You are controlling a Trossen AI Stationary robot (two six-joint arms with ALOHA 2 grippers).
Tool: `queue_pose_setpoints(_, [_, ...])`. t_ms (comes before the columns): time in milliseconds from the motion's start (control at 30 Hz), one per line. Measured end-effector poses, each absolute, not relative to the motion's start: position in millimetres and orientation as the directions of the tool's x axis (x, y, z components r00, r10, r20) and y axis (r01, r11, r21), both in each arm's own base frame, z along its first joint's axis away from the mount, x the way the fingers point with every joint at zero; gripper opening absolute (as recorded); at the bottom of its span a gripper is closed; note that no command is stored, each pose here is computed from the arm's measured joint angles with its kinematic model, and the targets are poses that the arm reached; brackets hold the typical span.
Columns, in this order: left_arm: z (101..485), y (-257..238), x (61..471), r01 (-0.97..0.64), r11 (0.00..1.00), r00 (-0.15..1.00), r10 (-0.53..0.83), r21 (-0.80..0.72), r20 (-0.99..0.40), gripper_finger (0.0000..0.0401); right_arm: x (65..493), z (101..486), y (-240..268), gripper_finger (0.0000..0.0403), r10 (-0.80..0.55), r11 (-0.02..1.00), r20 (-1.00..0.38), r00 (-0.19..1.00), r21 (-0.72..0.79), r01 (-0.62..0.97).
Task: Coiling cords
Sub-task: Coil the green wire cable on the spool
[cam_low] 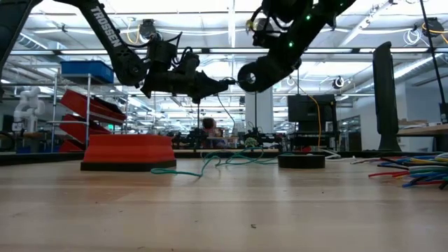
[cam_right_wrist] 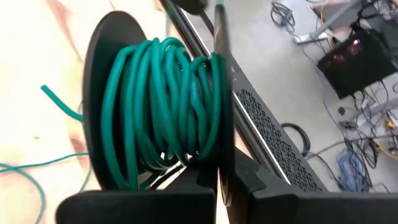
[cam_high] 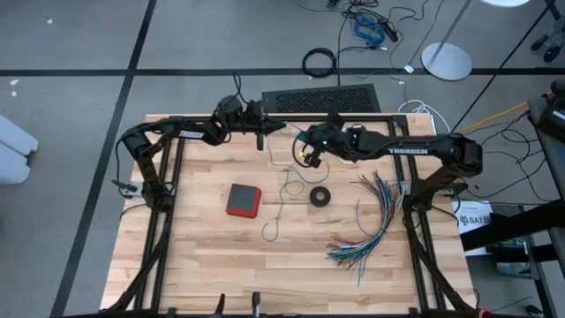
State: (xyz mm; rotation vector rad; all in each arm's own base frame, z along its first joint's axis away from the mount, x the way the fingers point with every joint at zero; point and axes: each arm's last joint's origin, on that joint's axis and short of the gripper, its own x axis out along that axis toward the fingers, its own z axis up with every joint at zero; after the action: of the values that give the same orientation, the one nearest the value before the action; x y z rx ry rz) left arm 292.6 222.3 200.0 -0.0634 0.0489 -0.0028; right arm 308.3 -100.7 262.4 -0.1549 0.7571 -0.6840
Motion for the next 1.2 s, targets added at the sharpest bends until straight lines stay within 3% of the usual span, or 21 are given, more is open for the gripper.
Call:
queue_pose_setpoints(433, [198.8, 220.8, 293.6, 0.005, 0.992, 0.998, -0.013, -0.129, -0.058, 0.0, 306.7, 243.7, -120.3, 0.0, -0.739, 0.64, -0.581, 0.342, -0.444, 0.627])
queue_pose_setpoints(700, [204.5, 211.7, 303.7, 0.046, 0.99, 0.998, -0.051, -0.132, -0.038, 0.0, 319.4, 213.9, -133.5, 0.0, -0.733, 0.641, -0.611, 0.3, -0.473, 0.605])
queue_pose_setpoints(1200, [203.3, 191.7, 317.8, 0.077, 0.992, 0.995, -0.082, -0.104, -0.052, 0.0, 341.6, 206.5, -140.7, 0.0, -0.738, 0.649, -0.524, 0.425, -0.378, 0.66])
